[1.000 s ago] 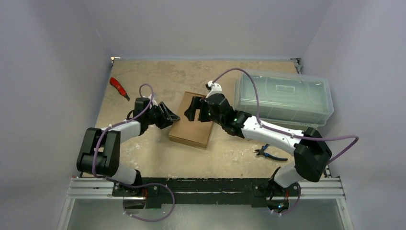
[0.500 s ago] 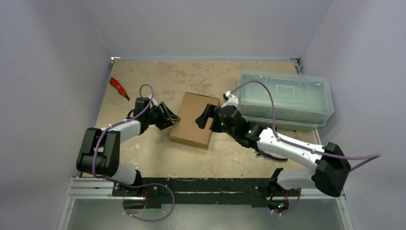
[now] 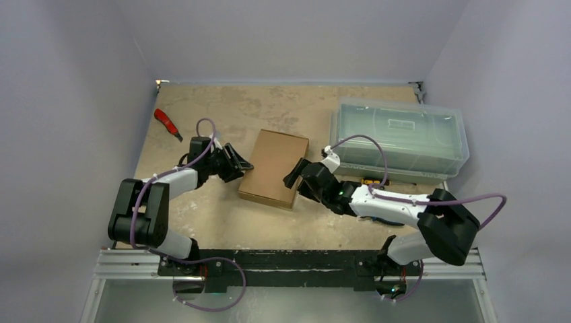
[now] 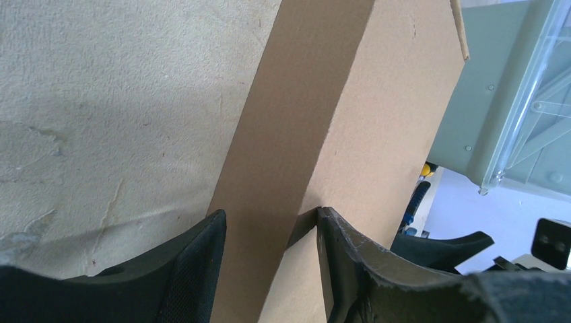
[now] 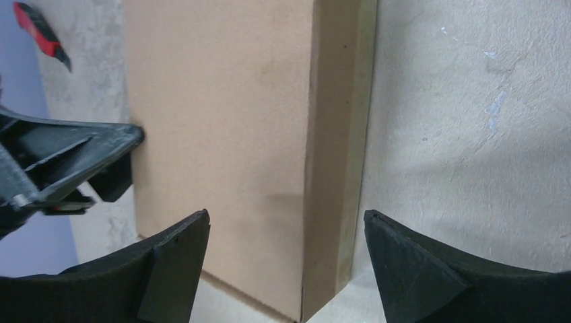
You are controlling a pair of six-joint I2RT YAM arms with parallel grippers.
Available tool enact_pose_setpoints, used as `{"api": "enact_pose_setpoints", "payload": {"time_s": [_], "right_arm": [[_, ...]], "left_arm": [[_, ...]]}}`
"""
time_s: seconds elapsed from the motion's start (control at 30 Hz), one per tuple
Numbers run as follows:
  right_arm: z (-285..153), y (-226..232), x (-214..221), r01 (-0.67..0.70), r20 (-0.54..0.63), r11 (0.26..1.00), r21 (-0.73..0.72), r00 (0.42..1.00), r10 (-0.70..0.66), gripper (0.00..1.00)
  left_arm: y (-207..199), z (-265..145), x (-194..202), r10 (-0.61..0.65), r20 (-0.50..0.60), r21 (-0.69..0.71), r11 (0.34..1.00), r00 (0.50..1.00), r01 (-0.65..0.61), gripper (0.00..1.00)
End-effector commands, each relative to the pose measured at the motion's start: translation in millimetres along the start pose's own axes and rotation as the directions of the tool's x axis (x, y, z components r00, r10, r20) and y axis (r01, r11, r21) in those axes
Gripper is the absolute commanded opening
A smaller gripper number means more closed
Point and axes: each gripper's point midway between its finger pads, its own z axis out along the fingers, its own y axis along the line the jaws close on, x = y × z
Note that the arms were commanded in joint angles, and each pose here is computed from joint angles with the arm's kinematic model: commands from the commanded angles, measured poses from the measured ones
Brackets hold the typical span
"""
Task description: Unpack the express box
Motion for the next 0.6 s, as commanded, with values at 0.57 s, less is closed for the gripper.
{"api": "enact_pose_setpoints", "payload": {"time_s": [0.57], "right_arm": [[-12,140,-38,0.167,0.143,0.916,-0.365,0.982,-0.122,0.73]], "left_arm": [[50,0,37,-0.047,-0.057,-0.13,0.991,0.997,0.039,0.49]]}}
